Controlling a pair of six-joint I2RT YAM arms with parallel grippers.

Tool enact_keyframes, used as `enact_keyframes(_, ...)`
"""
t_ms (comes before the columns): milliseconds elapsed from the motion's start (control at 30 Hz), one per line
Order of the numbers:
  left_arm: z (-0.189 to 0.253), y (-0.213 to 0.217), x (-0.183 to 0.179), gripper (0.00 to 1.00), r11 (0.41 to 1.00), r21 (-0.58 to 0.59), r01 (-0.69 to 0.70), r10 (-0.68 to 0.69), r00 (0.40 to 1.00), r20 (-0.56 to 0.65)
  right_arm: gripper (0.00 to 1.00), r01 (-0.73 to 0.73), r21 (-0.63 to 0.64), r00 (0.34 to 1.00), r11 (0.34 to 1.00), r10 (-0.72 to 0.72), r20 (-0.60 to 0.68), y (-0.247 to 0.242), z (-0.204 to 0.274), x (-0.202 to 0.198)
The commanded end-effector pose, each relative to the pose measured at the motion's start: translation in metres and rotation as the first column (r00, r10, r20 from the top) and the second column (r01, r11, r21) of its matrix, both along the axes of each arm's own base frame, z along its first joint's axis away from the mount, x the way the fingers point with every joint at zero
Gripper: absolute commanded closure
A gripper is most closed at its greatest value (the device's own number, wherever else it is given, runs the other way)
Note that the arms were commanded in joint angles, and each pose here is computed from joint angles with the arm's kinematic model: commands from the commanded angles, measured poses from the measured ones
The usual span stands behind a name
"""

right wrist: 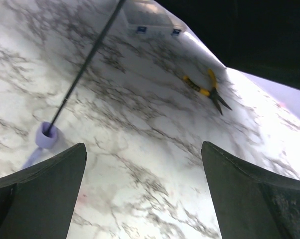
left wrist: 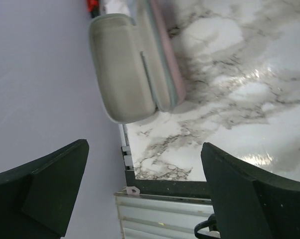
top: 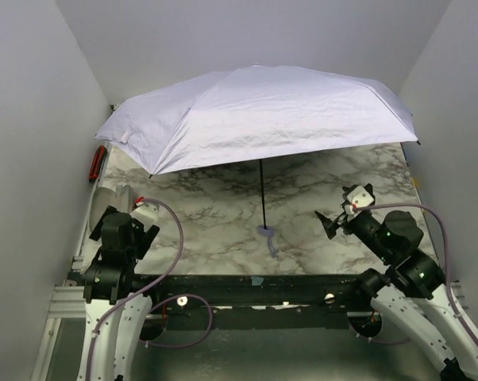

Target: Open the umbrella

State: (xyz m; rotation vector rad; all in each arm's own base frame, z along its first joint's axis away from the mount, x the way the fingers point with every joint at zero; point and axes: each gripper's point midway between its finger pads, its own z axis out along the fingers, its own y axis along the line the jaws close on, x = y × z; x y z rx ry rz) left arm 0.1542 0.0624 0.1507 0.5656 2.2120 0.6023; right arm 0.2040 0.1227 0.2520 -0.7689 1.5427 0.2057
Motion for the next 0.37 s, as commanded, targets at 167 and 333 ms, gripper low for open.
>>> enact_keyframes(167,0.048,0.028,0.005,0.02,0.972,-0.059,-0.227,0.234,0.923,0.304,0.00,0.156,-0.201,0.988,0.967,-0.147,0.055,-0.053,-0.018,-0.008)
enact_keyframes(333,0.059,0.028,0.003,0.01,0.972,-0.072,-0.223,0.233,0.904,0.358,0.00,0.182,-0.184,0.983,0.966,-0.174,0.058,-0.058,-0.017,-0.007)
